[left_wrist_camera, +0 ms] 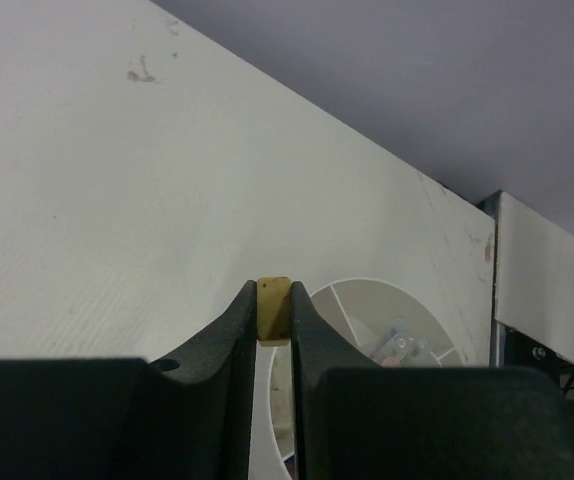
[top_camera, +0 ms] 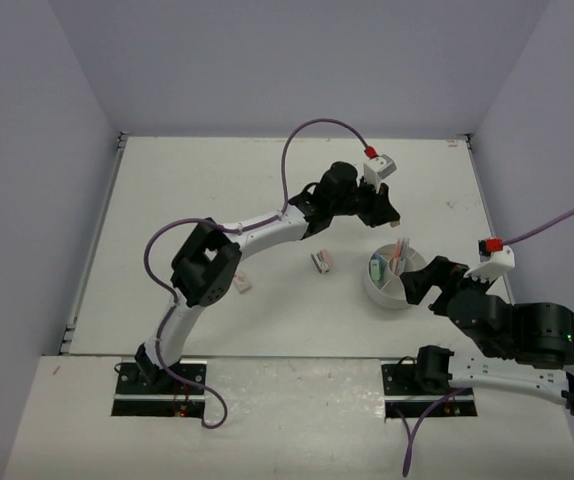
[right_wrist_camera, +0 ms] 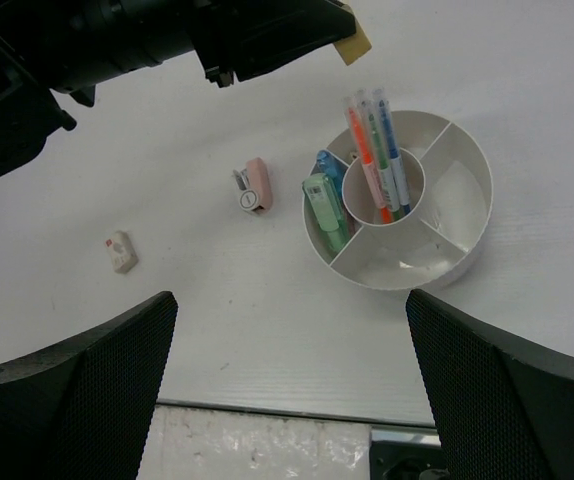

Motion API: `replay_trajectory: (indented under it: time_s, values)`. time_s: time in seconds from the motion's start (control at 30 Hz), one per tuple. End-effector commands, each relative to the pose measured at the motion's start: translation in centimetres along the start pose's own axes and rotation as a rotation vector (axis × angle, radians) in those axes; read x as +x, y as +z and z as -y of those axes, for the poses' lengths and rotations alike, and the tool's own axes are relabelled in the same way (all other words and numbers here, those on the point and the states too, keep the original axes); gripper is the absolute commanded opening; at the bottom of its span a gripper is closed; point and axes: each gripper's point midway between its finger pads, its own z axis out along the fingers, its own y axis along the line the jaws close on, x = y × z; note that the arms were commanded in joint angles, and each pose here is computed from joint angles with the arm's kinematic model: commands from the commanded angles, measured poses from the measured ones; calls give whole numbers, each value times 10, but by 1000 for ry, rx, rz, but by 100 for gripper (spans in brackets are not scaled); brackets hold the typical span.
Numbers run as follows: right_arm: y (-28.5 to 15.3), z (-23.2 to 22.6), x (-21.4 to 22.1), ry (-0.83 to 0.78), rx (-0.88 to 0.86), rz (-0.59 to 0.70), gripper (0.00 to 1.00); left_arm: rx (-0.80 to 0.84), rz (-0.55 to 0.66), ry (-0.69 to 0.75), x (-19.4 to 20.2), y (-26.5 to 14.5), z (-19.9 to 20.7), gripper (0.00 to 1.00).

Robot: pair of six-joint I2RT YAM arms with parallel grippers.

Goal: Sort the stationery into containers
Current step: Place the stationery in the storage box.

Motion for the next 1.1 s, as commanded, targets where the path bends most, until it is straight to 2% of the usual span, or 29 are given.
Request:
replay_trajectory:
  time_s: [0.0, 0.23, 0.47, 0.53, 0.57, 0.67, 0.77, 1.07]
  values:
    - [-4, 11, -14, 22, 26, 50, 99, 148, 50, 42, -11, 14, 29, 0]
    - [-3, 10, -13, 23, 5, 55, 99, 175, 18, 13, 13, 10, 37, 0]
    - [-2, 5, -11, 15, -14, 53, 99, 131, -30, -13, 30, 10, 27, 0]
    - [-2, 3, -12, 13, -18, 54, 99, 117, -45, -19, 35, 10, 24, 3]
    - [-2, 3, -12, 12, -20, 55, 99, 106, -49, -21, 37, 9, 22, 6]
    - [-1, 0, -13, 4, -27, 55, 99, 91, -54, -16, 37, 6, 21, 28]
    - [-1, -2, -12, -3, -30, 55, 99, 74, -45, -4, 30, 0, 22, 45]
    - [1, -2, -11, -12, -23, 61, 99, 38, -14, 19, 12, -18, 30, 71]
